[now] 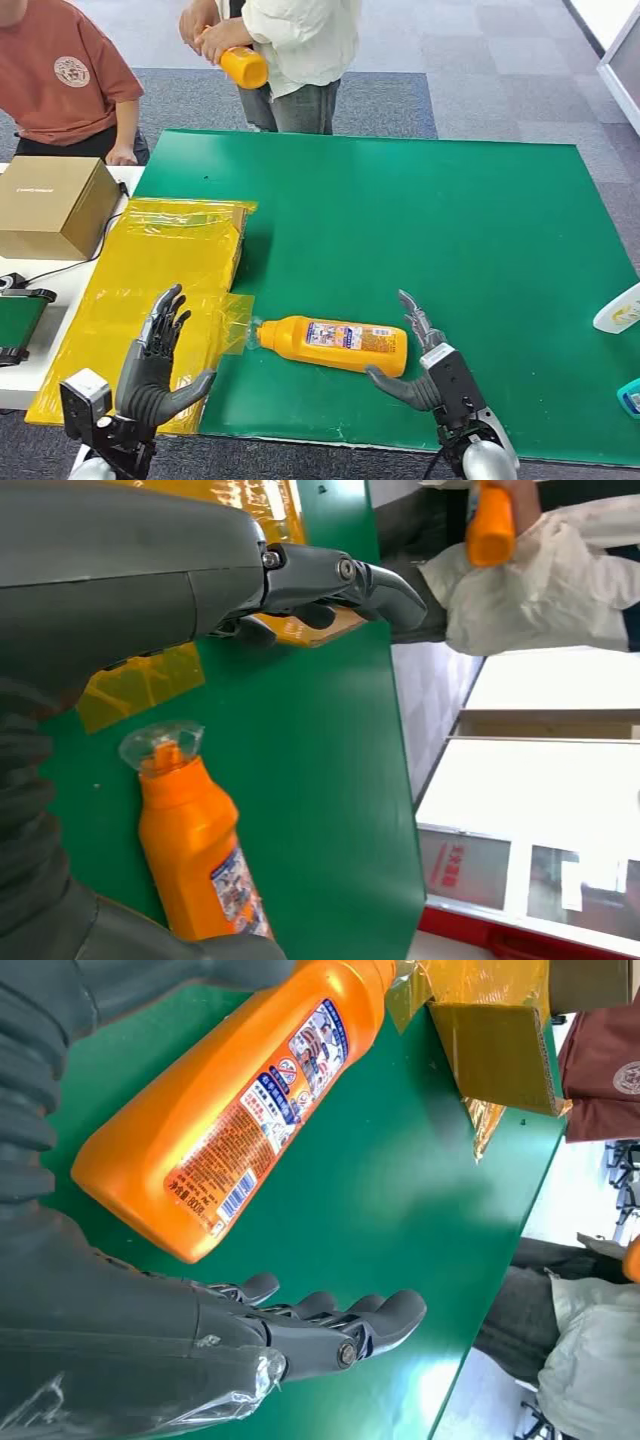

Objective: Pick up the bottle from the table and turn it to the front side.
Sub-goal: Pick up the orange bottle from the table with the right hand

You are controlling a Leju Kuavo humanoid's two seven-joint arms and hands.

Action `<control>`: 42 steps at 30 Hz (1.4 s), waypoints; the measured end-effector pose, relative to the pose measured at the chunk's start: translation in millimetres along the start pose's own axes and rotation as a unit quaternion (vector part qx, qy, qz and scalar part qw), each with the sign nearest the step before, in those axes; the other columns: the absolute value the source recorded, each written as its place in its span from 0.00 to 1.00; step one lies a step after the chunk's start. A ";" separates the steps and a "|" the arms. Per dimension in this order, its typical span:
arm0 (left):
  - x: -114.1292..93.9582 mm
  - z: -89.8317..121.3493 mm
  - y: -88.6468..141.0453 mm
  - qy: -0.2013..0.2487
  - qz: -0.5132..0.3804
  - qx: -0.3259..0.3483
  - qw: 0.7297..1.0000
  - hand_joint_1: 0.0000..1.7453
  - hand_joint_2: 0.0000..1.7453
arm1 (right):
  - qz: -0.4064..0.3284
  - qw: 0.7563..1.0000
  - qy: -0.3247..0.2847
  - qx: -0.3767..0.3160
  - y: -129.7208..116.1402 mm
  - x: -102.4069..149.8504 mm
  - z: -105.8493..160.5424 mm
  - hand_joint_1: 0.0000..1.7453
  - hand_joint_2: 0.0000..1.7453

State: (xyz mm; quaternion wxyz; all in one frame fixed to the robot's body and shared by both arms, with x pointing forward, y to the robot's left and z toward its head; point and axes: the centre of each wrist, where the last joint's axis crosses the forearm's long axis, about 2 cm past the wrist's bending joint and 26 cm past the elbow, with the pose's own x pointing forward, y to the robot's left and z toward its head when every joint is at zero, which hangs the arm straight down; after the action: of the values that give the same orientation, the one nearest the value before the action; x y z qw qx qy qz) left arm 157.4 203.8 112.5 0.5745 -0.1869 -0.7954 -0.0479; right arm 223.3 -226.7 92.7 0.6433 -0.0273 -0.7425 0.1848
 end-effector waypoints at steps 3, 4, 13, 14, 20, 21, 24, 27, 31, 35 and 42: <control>-5.5 2.0 1.9 0.011 -0.026 0.001 1.000 0.00 1.00 | 0.006 1.000 -0.005 0.000 3.7 -0.8 0.1 0.00 1.00; -8.4 3.0 2.9 0.016 -0.039 0.002 0.999 0.00 1.00 | 0.009 1.000 -0.008 0.000 5.7 -1.4 0.2 0.00 1.00; -27.9 12.3 13.6 0.056 -0.100 0.000 0.993 0.00 1.00 | 0.045 0.999 -0.017 0.006 14.4 -5.7 -5.1 0.00 1.00; -28.8 12.9 14.2 0.058 -0.103 -0.001 0.993 0.00 1.00 | 0.051 0.999 -0.016 0.008 15.0 -6.1 -5.4 0.00 1.00; -30.6 14.5 15.4 0.063 -0.112 -0.011 0.992 0.00 1.00 | 0.109 0.994 -0.006 0.022 19.0 -8.1 -6.4 0.00 1.00; -30.7 14.5 15.3 0.064 -0.111 -0.013 0.992 0.00 1.00 | 0.128 0.992 -0.003 0.024 20.2 -8.2 -6.6 0.00 1.00; -30.2 14.0 14.5 0.065 -0.108 -0.022 0.992 0.00 1.00 | 0.200 0.979 0.006 0.030 24.9 -8.8 -6.3 0.00 1.00; -27.4 11.0 12.3 0.060 -0.105 -0.027 0.992 0.00 1.00 | 0.261 0.965 0.009 0.037 30.5 -10.0 -5.0 0.00 1.00; -22.8 6.6 9.5 0.048 -0.098 -0.031 0.993 0.00 1.00 | 0.317 0.947 0.008 0.049 38.4 -11.3 -3.6 0.00 1.00; -16.3 0.1 7.0 0.032 -0.084 -0.042 0.995 0.00 1.00 | 0.381 0.923 0.002 0.055 45.1 -12.8 -4.5 0.00 1.00; -7.6 -13.7 -1.0 0.005 -0.064 -0.064 0.996 0.00 1.00 | 0.512 0.856 -0.018 0.070 57.1 -21.5 -13.0 0.00 1.00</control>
State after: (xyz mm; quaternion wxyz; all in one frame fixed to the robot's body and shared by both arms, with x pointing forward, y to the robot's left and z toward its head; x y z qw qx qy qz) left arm 171.4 197.1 110.1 0.5610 -0.1721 -0.7981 -0.1366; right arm 228.2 -176.5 56.0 0.4445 -0.3552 -0.6199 0.5403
